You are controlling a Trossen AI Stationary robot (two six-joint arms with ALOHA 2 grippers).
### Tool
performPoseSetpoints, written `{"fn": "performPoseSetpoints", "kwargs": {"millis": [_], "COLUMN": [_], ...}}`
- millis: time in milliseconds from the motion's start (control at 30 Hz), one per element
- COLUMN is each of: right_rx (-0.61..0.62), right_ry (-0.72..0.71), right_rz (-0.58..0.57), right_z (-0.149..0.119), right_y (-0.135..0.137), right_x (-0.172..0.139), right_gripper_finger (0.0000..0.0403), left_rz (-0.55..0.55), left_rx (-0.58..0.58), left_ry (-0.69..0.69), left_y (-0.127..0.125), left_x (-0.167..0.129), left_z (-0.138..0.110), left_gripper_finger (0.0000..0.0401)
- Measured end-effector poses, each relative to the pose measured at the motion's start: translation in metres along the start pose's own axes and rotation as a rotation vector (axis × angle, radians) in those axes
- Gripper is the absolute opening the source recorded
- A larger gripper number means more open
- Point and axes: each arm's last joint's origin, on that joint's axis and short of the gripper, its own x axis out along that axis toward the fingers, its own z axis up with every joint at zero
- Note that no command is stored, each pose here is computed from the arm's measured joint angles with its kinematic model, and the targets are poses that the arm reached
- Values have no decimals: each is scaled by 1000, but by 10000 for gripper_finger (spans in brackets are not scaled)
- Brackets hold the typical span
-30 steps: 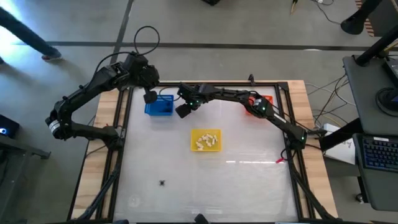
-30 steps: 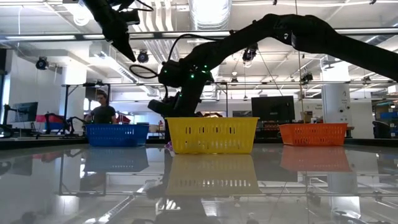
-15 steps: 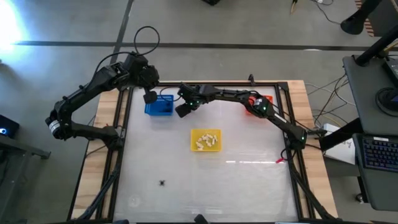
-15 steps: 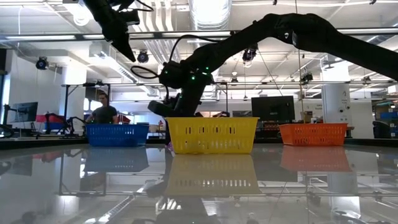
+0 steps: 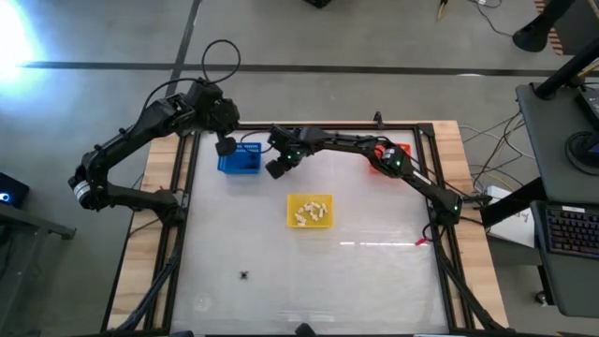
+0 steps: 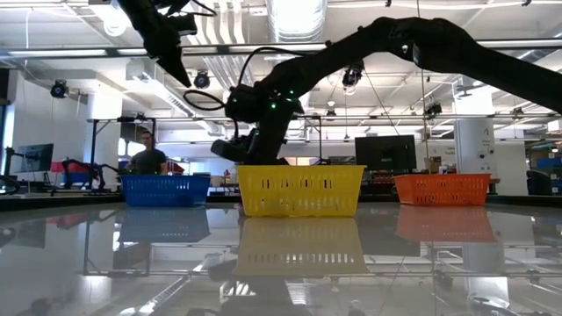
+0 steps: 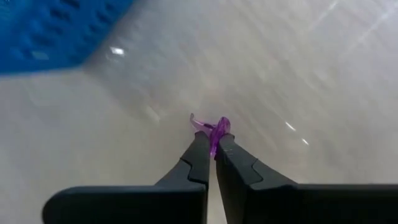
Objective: Sort Halloween decoration
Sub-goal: Put the purple witch hat toy into the orange bin
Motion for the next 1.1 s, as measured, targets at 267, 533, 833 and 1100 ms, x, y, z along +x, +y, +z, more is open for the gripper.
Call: {"fn": "performPoseSetpoints", "kwargs": {"millis": [267, 533, 833, 1100], "right_rx": [-44, -114, -124, -108], "right_ry": [82, 155, 237, 292], "right_rz": [-48, -201, -353, -409], "right_z": [-1, -7, -9, -6], "right_y": [1, -7, -28, -54], "right_x": [-19, -48, -81, -115], "right_gripper_finger": [8, 8, 8, 8], "left_rz": [-3, -6, -12, -15], "left_rx": [0, 0, 0, 1], "left_ry": [7, 13, 26, 32], "left_y": [0, -1, -1, -2], "left_x": [0, 0, 0, 0], "left_z": [-1, -1, -3, -3], "left_gripper_finger": [0, 0, 0, 0]}}
